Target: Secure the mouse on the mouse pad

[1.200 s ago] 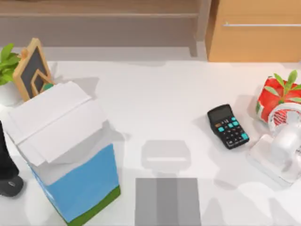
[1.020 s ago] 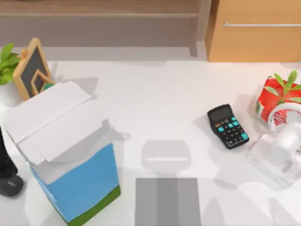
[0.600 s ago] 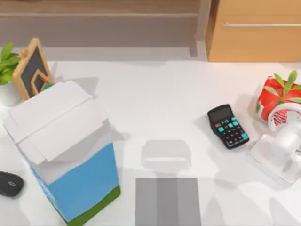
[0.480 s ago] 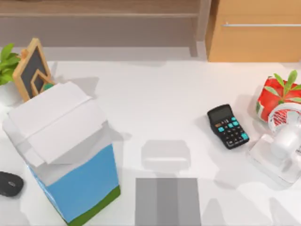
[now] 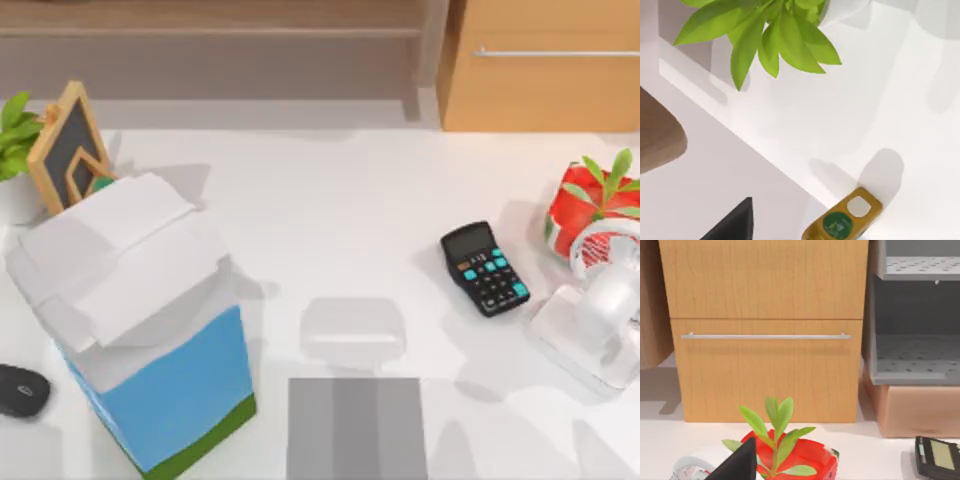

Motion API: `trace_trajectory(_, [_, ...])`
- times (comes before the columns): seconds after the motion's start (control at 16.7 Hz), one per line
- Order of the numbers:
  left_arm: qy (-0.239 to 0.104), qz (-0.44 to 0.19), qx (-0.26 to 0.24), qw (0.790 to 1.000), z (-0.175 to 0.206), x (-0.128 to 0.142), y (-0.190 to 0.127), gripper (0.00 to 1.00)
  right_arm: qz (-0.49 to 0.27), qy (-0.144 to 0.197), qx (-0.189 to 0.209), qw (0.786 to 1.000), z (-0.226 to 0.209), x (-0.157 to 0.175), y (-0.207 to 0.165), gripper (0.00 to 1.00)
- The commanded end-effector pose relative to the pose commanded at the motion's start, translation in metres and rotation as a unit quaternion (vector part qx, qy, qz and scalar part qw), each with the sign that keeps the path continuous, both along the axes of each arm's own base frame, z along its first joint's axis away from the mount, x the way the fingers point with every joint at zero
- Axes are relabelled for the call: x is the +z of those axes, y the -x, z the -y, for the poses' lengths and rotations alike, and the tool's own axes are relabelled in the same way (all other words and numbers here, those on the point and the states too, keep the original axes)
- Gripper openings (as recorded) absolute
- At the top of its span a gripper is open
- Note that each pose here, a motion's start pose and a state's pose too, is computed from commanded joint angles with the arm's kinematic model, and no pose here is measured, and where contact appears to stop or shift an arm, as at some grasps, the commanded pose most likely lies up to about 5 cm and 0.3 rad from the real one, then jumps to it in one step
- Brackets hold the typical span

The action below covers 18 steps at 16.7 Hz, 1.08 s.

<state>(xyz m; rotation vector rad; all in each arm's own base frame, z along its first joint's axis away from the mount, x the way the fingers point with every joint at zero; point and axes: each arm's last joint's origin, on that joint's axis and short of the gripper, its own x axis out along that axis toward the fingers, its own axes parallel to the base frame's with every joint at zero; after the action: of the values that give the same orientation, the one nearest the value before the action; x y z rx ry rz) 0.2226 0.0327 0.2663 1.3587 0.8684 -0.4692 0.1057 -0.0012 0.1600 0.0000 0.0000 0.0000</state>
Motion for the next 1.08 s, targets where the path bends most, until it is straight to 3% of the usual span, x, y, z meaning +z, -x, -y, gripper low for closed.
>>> trace_trajectory(0.12, [-0.022, -0.125, -0.090, 0.988, 0.004, -0.019, -0.014, 1.00, 0.000, 0.000, 0.000, 1.000, 0.000, 0.000, 0.000, 1.00])
trace_trajectory(0.24, [-0.021, -0.227, -0.168, 0.959, 0.009, -0.039, -0.023, 1.00, 0.000, 0.000, 0.000, 1.000, 0.000, 0.000, 0.000, 1.00])
trace_trajectory(0.42, [-0.004, -0.323, -0.244, 0.914, 0.017, -0.060, -0.029, 1.00, 0.000, 0.000, 0.000, 1.000, 0.000, 0.000, 0.000, 1.00])
trace_trajectory(0.54, [0.003, -0.344, -0.262, 0.901, 0.020, -0.065, -0.030, 1.00, 0.000, 0.000, 0.000, 1.000, 0.000, 0.000, 0.000, 1.00])
trace_trajectory(0.9, [0.002, -0.342, -0.260, 0.903, 0.018, -0.067, -0.033, 1.00, 0.000, 0.000, 0.000, 1.000, 0.000, 0.000, 0.000, 1.00])
trace_trajectory(1.08, [0.004, -0.344, -0.260, 0.902, 0.014, -0.082, -0.047, 1.00, 0.000, 0.000, 0.000, 1.000, 0.000, 0.000, 0.000, 1.00])
